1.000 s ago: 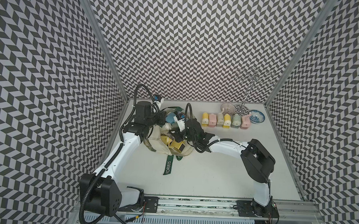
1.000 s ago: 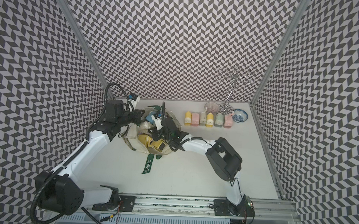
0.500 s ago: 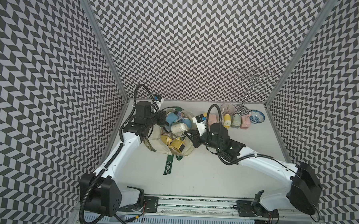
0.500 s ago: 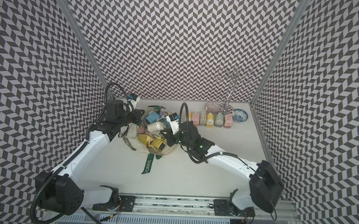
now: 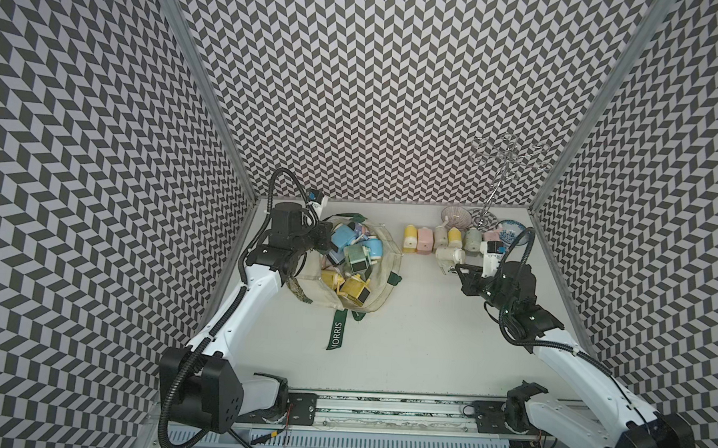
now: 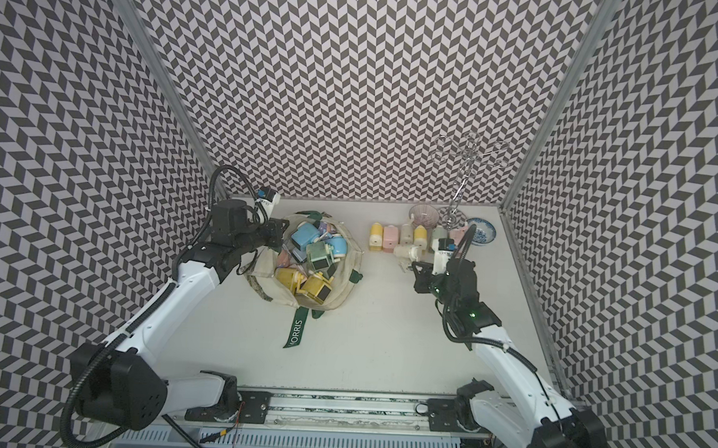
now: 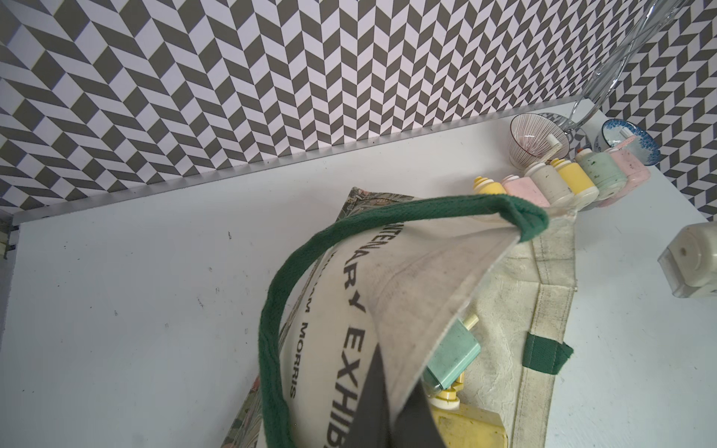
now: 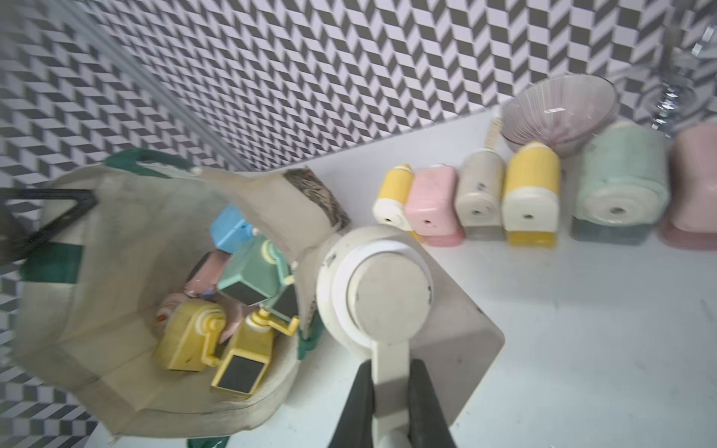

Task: Take out the pencil sharpeners from the tote bags
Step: Place the pencil sharpener at the center of the board.

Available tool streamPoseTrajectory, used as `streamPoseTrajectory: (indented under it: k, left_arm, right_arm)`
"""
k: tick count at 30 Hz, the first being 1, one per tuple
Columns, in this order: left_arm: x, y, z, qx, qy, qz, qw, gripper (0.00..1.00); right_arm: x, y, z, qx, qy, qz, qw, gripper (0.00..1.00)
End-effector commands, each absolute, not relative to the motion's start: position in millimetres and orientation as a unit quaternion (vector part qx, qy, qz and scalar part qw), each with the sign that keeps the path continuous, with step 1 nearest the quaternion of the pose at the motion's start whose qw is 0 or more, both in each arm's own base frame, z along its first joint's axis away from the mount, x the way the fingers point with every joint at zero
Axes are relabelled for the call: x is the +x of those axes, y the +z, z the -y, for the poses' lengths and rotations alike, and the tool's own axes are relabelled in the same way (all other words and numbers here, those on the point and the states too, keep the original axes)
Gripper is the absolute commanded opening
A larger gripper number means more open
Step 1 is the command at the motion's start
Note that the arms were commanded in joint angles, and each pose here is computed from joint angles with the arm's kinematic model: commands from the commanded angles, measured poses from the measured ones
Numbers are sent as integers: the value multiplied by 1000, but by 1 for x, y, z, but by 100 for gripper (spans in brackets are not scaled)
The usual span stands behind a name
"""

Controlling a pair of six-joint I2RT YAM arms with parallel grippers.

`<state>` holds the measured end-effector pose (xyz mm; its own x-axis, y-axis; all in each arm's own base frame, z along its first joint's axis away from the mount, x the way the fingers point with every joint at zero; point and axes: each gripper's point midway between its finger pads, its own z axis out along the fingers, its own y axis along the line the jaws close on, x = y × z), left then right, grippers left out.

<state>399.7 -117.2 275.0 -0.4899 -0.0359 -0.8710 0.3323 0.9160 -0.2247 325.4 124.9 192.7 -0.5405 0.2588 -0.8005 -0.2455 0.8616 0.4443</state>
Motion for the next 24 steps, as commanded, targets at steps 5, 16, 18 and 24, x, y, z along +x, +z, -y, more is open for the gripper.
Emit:
streamPoseTrajectory:
  k: [5,16,18,24]
  left_arm:
    - [403,327,129,110,-204,-792,565,0]
    - [402,322,135,116,-201,-794,561,0]
    - [402,323,135,116,-199,-794,563,0]
    - [401,325,135,117,-200,-791,565,0]
  right_arm:
    - [354,170,-71,86,256,-844,464,2]
    - [375,113,3,194,264,-861,389,2]
    - [379,109,12,201,256,-864,385,2]
    - [388,96,43,230,208,-872,380,3]
